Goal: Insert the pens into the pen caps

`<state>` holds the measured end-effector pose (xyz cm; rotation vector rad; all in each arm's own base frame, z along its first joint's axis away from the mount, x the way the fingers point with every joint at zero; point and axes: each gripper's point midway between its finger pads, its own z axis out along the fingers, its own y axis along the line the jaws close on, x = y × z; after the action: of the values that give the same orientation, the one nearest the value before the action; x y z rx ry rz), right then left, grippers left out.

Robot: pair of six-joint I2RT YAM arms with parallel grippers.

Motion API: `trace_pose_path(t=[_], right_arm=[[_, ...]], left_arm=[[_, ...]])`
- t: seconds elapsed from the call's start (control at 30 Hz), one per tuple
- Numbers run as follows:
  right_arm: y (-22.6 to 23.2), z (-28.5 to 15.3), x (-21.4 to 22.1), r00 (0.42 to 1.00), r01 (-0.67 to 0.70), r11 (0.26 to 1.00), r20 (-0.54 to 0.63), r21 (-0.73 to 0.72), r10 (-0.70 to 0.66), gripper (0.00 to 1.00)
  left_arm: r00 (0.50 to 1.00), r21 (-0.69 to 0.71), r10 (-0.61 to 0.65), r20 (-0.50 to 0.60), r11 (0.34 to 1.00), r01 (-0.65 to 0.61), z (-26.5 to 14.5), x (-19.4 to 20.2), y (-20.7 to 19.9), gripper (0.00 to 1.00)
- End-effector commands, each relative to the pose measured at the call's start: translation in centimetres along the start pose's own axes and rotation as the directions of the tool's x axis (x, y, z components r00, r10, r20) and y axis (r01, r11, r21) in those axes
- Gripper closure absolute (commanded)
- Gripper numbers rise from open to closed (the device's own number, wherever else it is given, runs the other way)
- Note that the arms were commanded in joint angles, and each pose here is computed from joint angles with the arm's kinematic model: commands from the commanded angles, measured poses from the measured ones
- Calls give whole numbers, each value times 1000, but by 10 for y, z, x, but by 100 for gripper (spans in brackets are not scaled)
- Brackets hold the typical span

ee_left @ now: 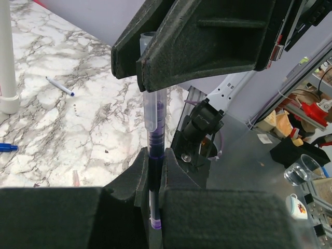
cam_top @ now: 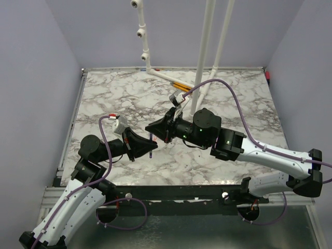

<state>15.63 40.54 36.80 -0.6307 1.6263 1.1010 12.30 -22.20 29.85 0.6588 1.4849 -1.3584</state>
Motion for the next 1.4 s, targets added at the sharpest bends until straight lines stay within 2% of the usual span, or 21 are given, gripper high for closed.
trace_pose_path(t=[0.0,0.33,0.73,1.0,1.37], right_arm=[[5,0,14,998,22,999,-50,-36,-24,99],[1,-9,53,987,26,997,-159,-67,-36,99],[12,-34,89,963,-61,987,-269,-147,20,99],[13,-46,112,947,-104,983,-317,-150,52,99],[5,-50,150,923,-93,991,-382,-99,49,99]], left_arm=[[999,-9,31,23,999,-31,0,-5,1,100],[998,-16,46,38,999,-46,1,-13,0,100],[991,18,118,60,993,-119,5,-39,-13,100],[985,43,158,63,986,-161,9,-55,-21,100],[982,63,173,74,982,-178,12,-70,-29,100]])
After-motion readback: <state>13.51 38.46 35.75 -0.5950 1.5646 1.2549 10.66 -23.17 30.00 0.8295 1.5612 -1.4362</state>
